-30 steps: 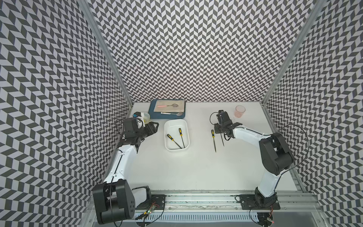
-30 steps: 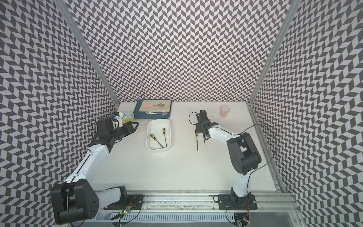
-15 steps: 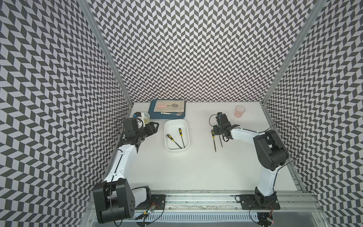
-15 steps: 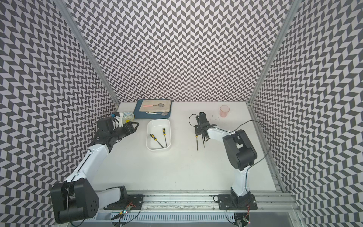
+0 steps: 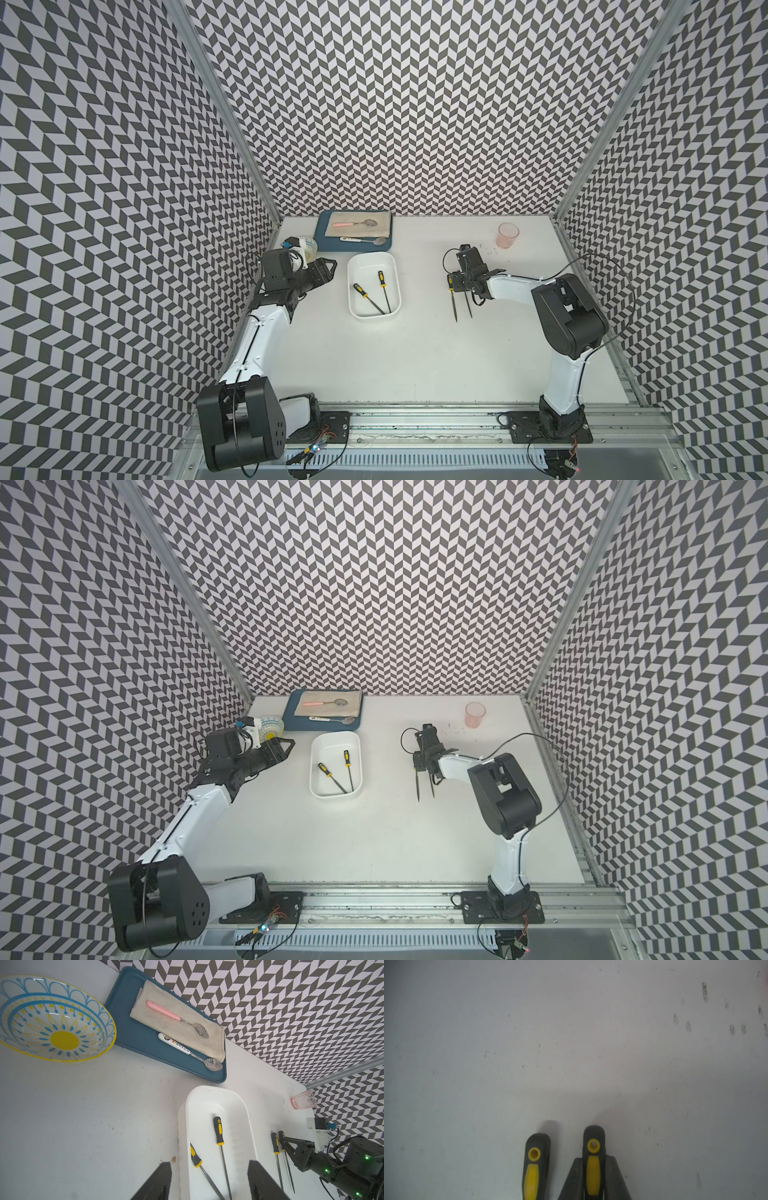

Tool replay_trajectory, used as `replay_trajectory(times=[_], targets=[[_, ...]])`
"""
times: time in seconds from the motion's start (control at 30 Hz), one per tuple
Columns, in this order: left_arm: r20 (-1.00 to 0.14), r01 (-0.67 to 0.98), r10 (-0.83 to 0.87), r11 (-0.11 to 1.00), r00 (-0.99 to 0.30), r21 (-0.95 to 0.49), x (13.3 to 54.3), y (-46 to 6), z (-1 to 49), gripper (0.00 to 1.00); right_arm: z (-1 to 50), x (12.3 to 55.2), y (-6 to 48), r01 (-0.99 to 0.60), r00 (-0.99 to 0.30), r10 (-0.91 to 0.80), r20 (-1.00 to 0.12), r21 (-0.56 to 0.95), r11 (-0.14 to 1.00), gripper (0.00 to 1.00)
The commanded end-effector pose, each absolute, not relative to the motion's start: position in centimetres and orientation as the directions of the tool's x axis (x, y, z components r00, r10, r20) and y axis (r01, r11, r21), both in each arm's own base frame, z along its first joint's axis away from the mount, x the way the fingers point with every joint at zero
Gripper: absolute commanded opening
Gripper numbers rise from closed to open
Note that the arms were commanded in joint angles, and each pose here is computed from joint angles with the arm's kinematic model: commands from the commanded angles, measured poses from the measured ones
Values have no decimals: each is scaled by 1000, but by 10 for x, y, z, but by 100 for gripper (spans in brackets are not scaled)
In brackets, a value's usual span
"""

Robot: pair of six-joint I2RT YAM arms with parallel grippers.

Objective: Take the file tool out of the storage box
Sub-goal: Place the file tool at the center of the board.

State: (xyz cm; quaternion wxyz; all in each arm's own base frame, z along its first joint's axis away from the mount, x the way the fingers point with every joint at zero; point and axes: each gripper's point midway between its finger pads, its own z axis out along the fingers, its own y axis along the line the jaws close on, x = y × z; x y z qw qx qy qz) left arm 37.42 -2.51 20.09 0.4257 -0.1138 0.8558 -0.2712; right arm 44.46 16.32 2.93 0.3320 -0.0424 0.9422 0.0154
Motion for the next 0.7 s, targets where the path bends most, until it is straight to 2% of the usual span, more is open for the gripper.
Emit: replay_trajectory(times=[0.0,0.67], targets=[[-677,50,-426,825,-600,-563,377,-24,205,63,27,452,164,-89,-760,-61,-647,10,996,0],[-675,51,-426,823,-603,-565,376,-25,205,63,21,447,162,-89,-757,-60,-650,12,996,0]])
